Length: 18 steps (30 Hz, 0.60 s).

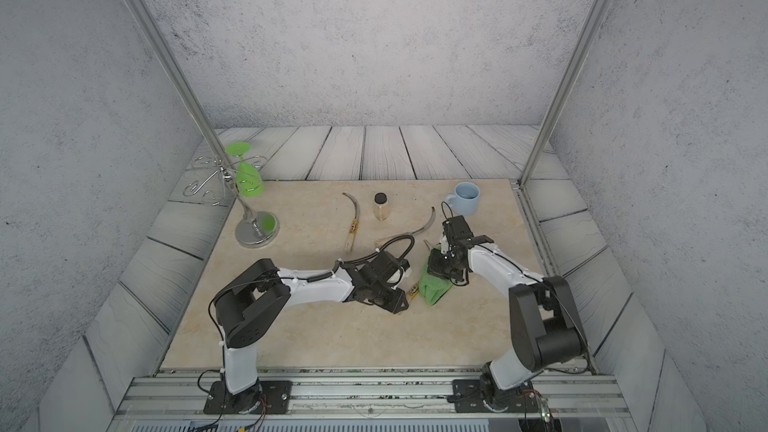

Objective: Wipe small sickles with rags
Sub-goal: Wipe the small sickle.

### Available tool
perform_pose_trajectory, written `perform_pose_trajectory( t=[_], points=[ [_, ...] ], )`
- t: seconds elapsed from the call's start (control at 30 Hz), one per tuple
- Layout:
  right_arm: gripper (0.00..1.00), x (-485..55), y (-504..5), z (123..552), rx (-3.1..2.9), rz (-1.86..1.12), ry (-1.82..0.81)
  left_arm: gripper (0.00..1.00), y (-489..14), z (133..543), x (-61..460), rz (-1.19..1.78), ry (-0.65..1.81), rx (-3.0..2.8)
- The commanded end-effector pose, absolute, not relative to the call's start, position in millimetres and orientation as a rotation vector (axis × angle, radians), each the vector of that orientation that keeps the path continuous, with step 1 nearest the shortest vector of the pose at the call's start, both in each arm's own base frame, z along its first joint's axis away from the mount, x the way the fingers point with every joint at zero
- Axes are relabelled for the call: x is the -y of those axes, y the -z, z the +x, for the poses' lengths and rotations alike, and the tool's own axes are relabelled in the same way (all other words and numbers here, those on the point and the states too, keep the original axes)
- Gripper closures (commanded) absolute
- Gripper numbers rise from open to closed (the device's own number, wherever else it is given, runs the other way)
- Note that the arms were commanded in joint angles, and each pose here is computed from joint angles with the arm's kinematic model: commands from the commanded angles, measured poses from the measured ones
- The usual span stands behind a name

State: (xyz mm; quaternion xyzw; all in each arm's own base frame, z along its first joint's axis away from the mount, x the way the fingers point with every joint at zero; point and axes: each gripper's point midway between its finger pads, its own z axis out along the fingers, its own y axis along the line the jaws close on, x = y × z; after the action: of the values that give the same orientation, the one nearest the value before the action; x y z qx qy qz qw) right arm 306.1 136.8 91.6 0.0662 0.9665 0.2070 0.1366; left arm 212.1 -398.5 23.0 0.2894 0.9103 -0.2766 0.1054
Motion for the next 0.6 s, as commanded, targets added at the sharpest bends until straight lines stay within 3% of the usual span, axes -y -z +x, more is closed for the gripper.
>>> perform_pose_trajectory(
  t=[0.0, 0.1, 0.37, 0.57],
  points=[
    [0.92, -118, -132, 289, -2.746, 0.152, -0.526, 1.0, -8, 189, 365, 0.902, 0.688, -2.816],
    [0.92, -109, -149, 280, -2.716, 0.157, -0.51, 1.0, -12, 186, 357, 0.906, 0.659, -2.822],
    [0.91, -99, -168, 273, -2.669, 0.176, -0.504, 0.66, -13, 186, 357, 0.908, 0.664, -2.813],
    [0.9, -96, -175, 277, -2.649, 0.177, -0.509, 0.57, -24, 196, 370, 0.952, 0.671, -2.767]
  ],
)
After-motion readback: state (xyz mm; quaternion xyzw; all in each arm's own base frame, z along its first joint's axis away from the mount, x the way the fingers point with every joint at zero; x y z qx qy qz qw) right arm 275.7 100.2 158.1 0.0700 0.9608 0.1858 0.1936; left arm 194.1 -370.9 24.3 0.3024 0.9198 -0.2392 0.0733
